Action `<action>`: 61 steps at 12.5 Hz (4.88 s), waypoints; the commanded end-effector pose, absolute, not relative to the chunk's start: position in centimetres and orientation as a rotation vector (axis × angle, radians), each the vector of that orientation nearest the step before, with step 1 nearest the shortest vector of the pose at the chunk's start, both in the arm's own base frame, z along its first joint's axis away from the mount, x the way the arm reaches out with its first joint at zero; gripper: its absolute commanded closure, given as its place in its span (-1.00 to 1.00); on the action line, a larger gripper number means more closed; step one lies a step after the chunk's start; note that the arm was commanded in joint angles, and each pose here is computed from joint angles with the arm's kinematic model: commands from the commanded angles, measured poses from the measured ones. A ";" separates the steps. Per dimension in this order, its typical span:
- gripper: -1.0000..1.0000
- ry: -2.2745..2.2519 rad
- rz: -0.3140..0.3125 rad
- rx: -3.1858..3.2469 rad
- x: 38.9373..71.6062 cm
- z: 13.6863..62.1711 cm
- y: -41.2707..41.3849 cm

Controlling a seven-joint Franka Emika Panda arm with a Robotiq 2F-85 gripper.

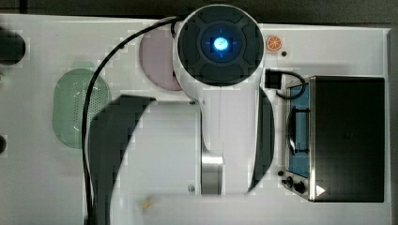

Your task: Flap open oven.

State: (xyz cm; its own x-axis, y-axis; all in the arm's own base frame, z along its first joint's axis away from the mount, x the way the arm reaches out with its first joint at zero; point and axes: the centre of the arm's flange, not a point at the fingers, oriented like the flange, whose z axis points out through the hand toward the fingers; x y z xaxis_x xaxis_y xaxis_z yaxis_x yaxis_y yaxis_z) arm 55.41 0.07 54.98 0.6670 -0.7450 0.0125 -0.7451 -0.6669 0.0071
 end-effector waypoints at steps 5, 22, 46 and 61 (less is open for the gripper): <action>-1.00 -1.482 -0.040 2.791 43.5 60.1 -3.4; 0.65 -0.992 -0.068 2.933 45.7 51.6 -12.7; 0.65 -0.167 0.001 3.014 47.6 32.5 -26.5; 0.65 0.062 -0.133 2.703 49.8 24.6 -10.5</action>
